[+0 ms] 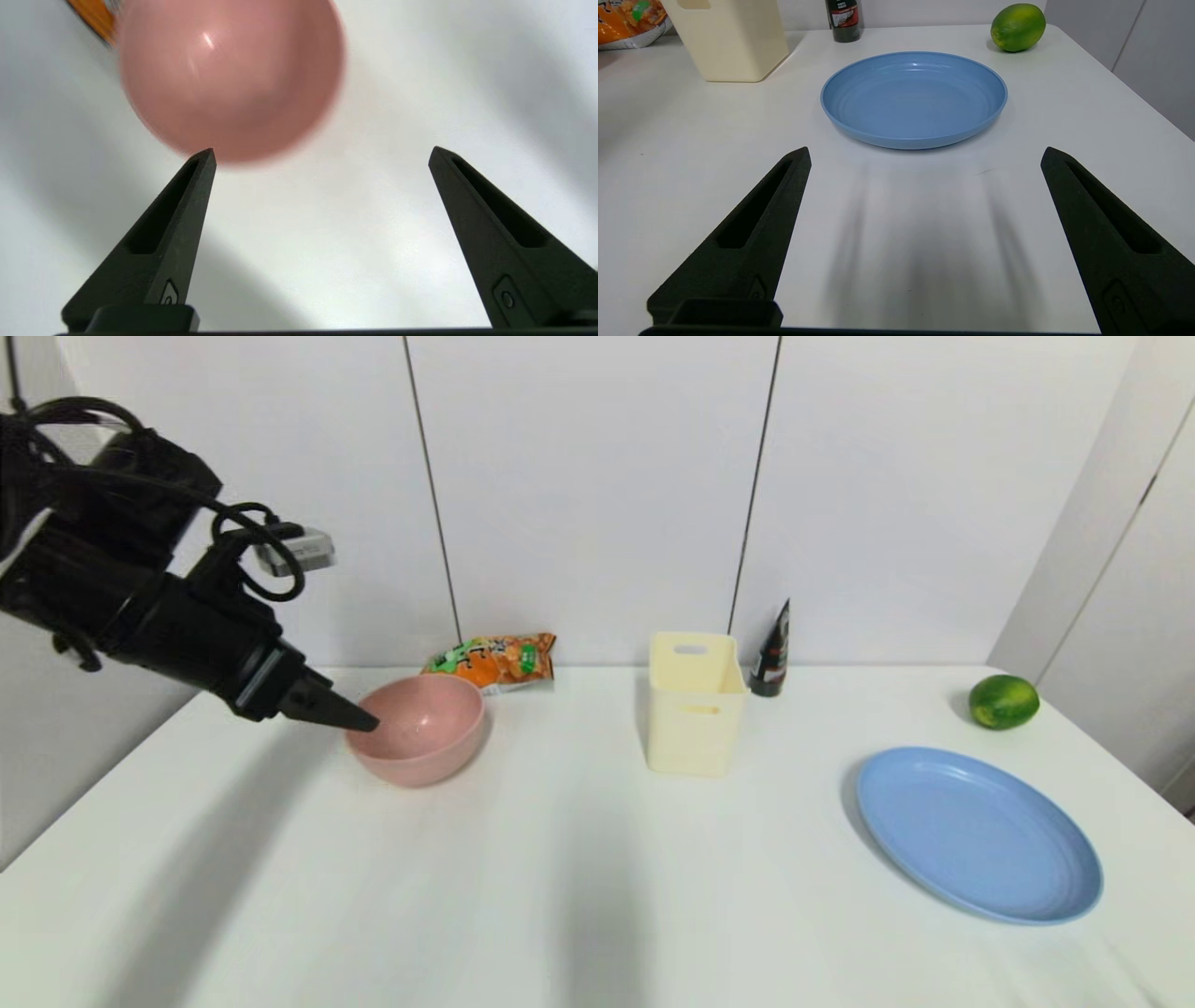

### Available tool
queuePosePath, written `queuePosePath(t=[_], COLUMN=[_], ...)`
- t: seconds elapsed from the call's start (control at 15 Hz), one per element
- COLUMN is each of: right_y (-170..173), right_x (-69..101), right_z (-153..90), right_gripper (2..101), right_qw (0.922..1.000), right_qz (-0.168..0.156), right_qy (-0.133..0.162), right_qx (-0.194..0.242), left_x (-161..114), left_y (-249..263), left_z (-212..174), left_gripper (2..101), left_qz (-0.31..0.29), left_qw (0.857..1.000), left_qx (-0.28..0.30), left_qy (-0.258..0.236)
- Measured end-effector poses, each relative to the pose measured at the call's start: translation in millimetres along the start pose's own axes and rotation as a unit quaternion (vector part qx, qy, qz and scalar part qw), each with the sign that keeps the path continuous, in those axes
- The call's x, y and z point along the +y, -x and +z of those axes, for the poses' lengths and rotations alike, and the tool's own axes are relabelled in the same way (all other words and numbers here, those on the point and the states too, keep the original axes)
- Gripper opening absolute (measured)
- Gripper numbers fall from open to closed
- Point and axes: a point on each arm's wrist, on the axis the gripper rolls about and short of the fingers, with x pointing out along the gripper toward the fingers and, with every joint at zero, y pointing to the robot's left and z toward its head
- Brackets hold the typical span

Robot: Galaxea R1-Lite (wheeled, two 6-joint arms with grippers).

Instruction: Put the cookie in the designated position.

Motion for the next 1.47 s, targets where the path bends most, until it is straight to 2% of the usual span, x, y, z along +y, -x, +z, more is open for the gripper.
queuePosePath(t=[0.27, 0.47, 0.6, 0.87, 1.07, 1.33, 1.47], right_y=[0.0, 0.0, 0.0, 0.0, 0.0, 0.0, 0.0], right_x=[0.0, 0.0, 0.0, 0.0, 0.0, 0.0, 0.0], right_z=[0.0, 0.0, 0.0, 0.1, 0.0, 0.0, 0.0], right_gripper=[97.7, 97.7, 97.7, 97.7, 97.7, 97.9, 97.9], right_qw=[1.0, 1.0, 1.0, 1.0, 1.0, 1.0, 1.0], right_qz=[0.0, 0.0, 0.0, 0.0, 0.0, 0.0, 0.0], right_qy=[0.0, 0.0, 0.0, 0.0, 0.0, 0.0, 0.0], right_qx=[0.0, 0.0, 0.0, 0.0, 0.0, 0.0, 0.0], left_x=[-43.4, -74.4, -94.4, -130.0, -148.3, -159.9, -159.3], left_y=[23.6, 32.5, 44.3, 61.4, 60.7, 38.6, 33.3], left_z=[-54.4, -101.4, -128.0, -179.6, -213.1, -256.2, -265.6], left_gripper=[94.8, 95.8, 96.2, 96.9, 97.0, 97.1, 97.1], left_qz=[0.027, 0.063, 0.111, 0.195, 0.219, 0.25, 0.304], left_qw=[0.995, 0.982, 0.965, 0.921, 0.894, 0.868, 0.837], left_qx=[-0.06, -0.146, -0.218, -0.332, -0.388, -0.427, -0.453], left_qy=[0.075, 0.098, 0.091, 0.065, 0.037, 0.027, 0.043])
